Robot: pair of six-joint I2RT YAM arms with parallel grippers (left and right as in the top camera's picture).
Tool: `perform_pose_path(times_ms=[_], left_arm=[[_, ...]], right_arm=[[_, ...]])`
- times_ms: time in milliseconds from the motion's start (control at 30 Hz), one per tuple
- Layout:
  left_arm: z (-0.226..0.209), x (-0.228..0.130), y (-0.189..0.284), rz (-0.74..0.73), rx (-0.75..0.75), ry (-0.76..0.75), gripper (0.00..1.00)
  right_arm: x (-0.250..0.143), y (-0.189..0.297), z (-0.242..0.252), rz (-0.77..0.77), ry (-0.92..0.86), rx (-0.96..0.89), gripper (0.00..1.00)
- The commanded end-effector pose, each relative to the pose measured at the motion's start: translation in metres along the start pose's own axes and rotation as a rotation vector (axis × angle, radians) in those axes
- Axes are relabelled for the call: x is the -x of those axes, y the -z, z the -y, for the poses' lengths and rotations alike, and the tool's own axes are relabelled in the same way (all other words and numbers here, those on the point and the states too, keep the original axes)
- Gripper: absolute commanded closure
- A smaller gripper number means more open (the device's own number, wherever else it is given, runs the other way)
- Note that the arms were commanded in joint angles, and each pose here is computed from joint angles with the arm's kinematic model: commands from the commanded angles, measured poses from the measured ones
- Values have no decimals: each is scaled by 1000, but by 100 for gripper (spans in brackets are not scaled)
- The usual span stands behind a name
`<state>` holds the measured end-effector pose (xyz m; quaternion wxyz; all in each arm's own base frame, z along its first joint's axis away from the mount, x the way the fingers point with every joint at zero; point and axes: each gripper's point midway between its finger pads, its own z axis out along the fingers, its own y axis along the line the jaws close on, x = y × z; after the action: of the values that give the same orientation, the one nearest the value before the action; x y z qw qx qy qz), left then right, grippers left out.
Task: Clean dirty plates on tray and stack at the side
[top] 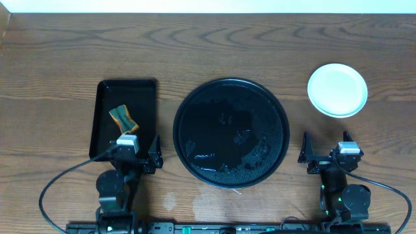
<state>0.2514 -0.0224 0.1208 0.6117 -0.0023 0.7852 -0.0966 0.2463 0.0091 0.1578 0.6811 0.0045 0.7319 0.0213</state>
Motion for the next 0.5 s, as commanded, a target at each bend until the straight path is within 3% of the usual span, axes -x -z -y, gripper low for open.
perform_pose_path(times_ms=[0, 467], left_arm=[[2, 17, 6, 83, 1, -27, 12], [1, 18, 13, 101, 13, -115, 12]], right_arm=[[0, 0, 3, 1, 11, -14, 1], [0, 0, 3, 1, 11, -14, 1]])
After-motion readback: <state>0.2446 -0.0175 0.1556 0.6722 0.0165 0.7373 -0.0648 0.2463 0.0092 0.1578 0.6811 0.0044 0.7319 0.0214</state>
